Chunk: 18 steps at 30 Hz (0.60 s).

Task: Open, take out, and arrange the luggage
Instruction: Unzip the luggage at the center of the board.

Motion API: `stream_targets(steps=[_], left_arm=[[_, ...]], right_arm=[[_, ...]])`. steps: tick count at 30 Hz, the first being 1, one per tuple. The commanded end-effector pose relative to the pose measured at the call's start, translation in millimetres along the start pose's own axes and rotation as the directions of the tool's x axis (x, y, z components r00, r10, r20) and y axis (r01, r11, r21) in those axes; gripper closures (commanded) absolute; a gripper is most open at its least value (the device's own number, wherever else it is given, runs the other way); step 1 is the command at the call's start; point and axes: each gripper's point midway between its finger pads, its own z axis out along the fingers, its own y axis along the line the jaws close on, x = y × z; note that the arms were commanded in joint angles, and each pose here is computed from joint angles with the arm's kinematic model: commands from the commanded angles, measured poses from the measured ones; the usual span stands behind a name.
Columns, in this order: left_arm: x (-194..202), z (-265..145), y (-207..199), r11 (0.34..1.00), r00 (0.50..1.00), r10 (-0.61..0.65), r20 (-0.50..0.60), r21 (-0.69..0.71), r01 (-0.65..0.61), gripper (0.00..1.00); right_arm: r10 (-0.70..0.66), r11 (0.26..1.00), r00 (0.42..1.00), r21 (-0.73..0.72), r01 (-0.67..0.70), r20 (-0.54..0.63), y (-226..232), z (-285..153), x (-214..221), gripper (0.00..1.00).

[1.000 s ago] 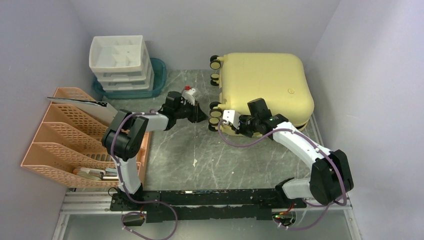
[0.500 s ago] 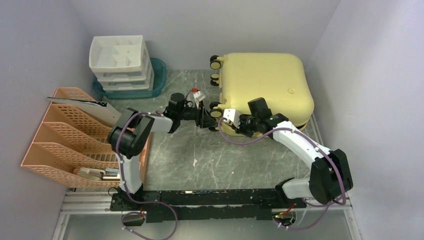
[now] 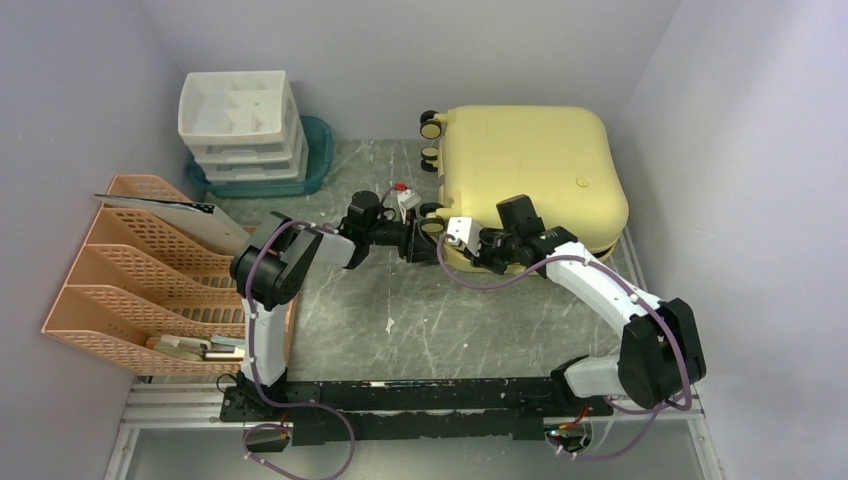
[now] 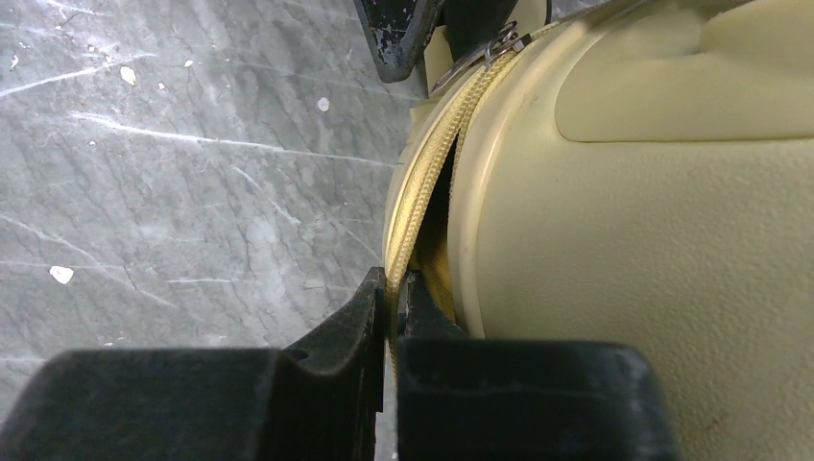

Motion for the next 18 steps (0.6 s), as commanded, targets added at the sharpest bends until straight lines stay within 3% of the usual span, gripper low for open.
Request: stream_targets(steps=[1,3,5,18], left_arm=[[-24.2,9.6,-4.1,0.997,0.997,0.069,0.028,0.035,-0.07,0.47],[-27.6,11.4,-2.4,0.997,0.998,0.065,0.025,0.036,-0.066,0.46],[-30.5,13.1,-1.1,0.997,0.997,0.067,0.024,0.032,-0.067,0.39],[-46.1,17.2,-9.8,0.995,0.996,0.037,0.081,0.086,-0.044,0.4]], right_arm=[[0.089,0.98,0.994,-0.183,-0.077,0.058,43.0,2.1,-7.2,1.0],[0.091,0.979,0.994,-0.189,-0.079,0.055,44.3,2.5,-6.5,1.0],[0.091,0.978,0.994,-0.192,-0.079,0.056,44.7,2.6,-6.6,1.0],[0.089,0.971,0.994,-0.228,-0.074,0.057,52.3,3.0,-4.5,1.0]])
